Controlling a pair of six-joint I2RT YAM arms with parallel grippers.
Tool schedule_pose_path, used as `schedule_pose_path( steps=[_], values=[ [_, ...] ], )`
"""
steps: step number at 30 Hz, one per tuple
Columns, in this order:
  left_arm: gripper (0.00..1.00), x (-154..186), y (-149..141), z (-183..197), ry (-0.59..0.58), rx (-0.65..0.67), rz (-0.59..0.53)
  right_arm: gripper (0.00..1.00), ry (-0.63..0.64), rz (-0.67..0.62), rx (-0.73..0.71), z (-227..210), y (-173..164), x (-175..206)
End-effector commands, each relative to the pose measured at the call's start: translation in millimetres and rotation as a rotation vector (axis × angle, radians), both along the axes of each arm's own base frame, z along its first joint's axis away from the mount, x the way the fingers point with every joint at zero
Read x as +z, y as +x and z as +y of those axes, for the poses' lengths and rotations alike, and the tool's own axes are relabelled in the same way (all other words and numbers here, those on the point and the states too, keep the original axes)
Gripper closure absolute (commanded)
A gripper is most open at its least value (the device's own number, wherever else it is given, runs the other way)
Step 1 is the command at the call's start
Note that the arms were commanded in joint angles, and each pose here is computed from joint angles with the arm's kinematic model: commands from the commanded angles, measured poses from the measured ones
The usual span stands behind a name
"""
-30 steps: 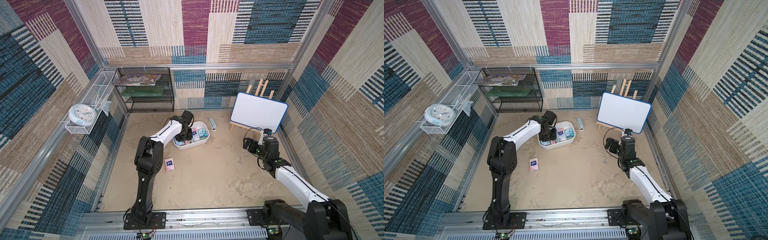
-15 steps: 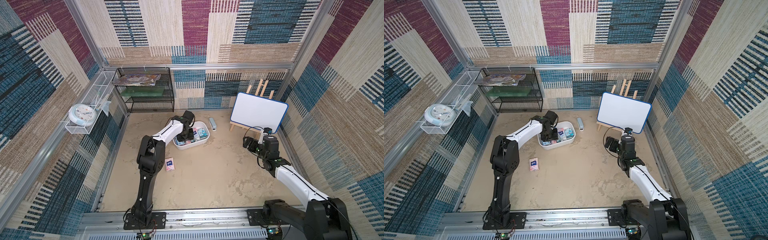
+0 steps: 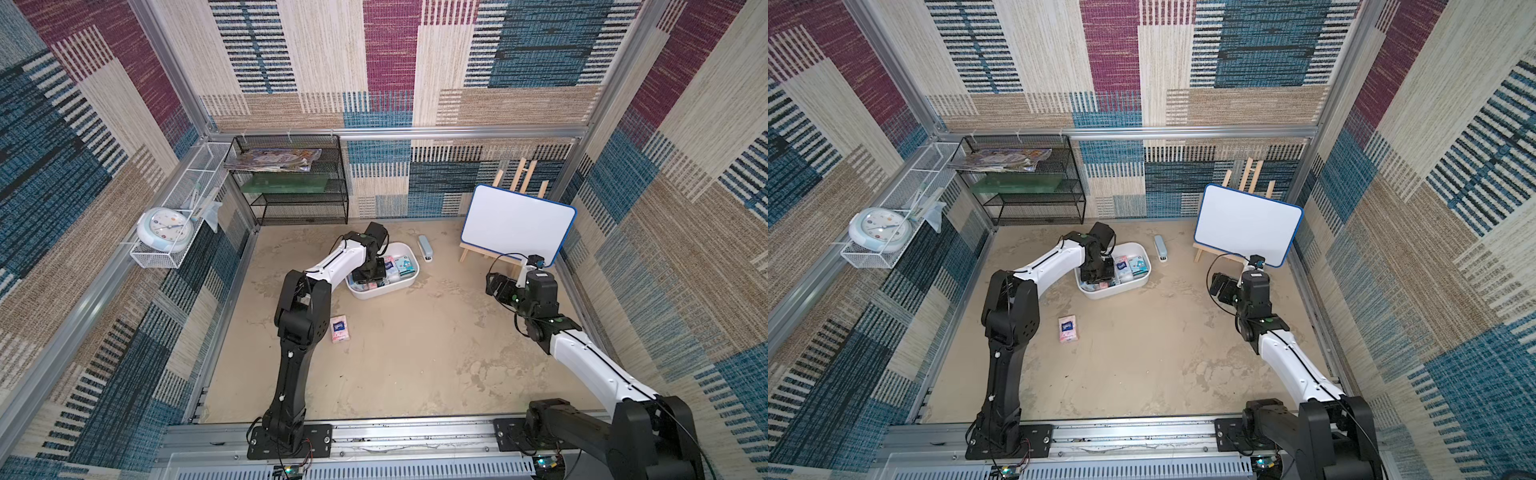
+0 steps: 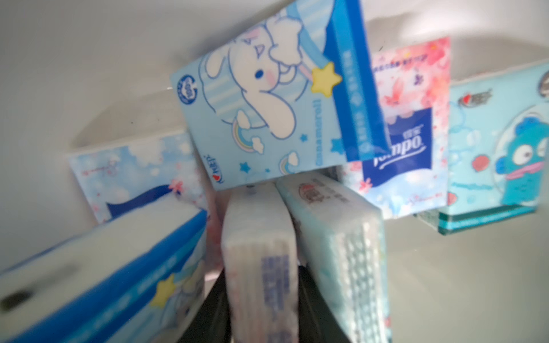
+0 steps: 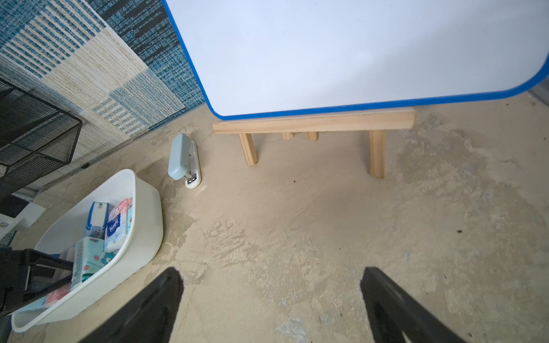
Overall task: Take the pocket tissues out of the storage box
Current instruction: Pick up the pocket tissues from the storage box.
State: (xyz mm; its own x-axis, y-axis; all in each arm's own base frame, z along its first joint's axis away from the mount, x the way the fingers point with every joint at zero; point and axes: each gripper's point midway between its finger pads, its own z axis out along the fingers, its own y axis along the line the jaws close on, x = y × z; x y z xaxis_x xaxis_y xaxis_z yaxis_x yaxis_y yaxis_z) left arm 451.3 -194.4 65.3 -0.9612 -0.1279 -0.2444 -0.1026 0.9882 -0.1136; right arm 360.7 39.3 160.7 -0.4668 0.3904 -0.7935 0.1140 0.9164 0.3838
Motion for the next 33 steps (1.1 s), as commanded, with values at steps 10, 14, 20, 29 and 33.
schedule_pose_path(
  steps=[10, 14, 20, 29, 33],
  values=[
    [0.81, 61.7, -19.1, -7.9, -0.104, -0.046, -0.073, 0.0, 0.012, -0.033, 0.036, 6.4, 3.6, 11.6],
    [0.84, 82.0, -35.4, -9.4, -0.166, -0.058, -0.11, 0.0, 0.016, -0.036, 0.071, 12.2, 2.4, 15.3],
    [0.87, 99.2, -69.8, -12.6, -0.312, -0.041, -0.15, 0.0, 0.03, -0.048, 0.13, 21.6, -3.1, 20.6],
    [0.94, 78.3, -132.8, -9.1, -0.445, -0.036, -0.137, 0.01, 0.071, -0.063, 0.236, 44.9, -17.5, 24.2],
    [0.95, 61.9, -152.2, -15.2, -0.538, -0.03, -0.119, 0.01, 0.096, -0.064, 0.268, 57.5, -23.1, 23.0]
  ],
)
